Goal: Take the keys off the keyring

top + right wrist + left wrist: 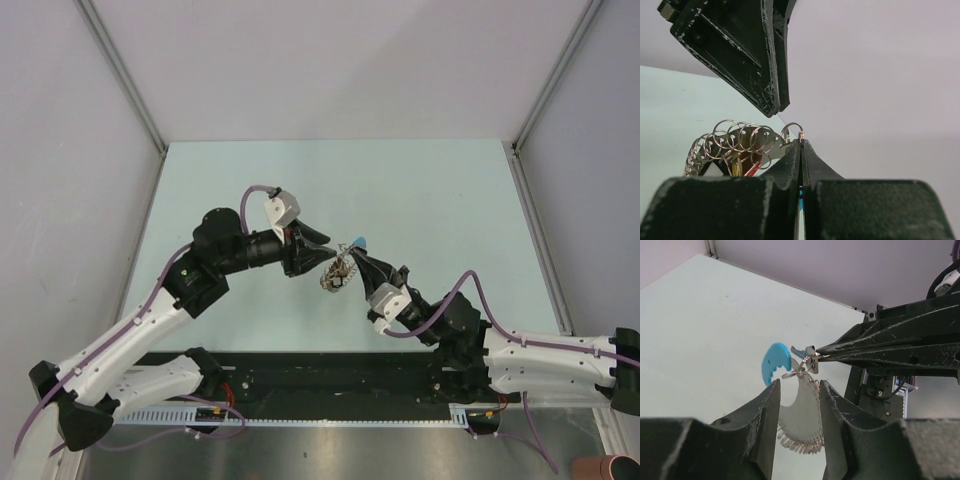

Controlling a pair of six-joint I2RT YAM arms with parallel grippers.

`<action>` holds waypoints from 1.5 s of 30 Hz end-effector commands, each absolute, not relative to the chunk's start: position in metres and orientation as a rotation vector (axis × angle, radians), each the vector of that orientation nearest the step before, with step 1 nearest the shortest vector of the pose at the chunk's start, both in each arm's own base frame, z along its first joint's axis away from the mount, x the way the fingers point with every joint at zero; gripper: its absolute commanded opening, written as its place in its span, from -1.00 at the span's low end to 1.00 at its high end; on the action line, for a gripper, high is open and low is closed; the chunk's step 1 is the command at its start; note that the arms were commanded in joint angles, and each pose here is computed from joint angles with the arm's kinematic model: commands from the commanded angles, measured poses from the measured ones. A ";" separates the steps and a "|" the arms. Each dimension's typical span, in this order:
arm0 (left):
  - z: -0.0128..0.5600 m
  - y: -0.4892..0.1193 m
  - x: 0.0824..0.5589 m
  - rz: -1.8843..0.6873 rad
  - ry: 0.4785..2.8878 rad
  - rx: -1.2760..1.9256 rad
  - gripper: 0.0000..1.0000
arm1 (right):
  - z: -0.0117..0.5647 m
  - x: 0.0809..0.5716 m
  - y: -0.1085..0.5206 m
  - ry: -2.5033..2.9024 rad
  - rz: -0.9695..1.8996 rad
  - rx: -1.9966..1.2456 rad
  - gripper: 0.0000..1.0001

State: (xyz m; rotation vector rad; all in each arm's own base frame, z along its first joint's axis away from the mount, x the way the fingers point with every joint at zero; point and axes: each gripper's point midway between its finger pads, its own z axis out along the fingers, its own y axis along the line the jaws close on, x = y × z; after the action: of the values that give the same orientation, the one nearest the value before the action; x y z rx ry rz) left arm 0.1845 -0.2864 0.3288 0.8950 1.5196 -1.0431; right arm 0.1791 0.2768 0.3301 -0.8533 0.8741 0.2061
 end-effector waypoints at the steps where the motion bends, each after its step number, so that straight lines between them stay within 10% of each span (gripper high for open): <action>1: 0.347 -0.292 0.183 -1.048 1.394 0.949 -0.16 | 0.365 0.167 0.268 0.797 0.278 -0.758 -1.00; 18: 0.333 -0.305 0.150 -1.177 1.222 1.311 -0.07 | 0.363 0.150 0.275 0.760 0.349 -0.822 -1.00; 29: 0.327 -0.301 0.153 -1.115 1.220 1.333 -0.96 | 0.361 0.145 0.274 0.747 0.329 -0.864 -1.00; 45: 0.330 -0.282 0.184 -0.857 1.290 1.112 -0.99 | 0.338 0.154 0.284 0.758 0.115 -0.971 -1.00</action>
State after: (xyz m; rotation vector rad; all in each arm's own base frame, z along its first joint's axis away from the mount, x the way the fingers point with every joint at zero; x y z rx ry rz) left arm 0.1649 -0.2939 0.3091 1.2387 1.3381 -1.0234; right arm 0.1475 0.2902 0.3222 -1.0245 0.7690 0.1948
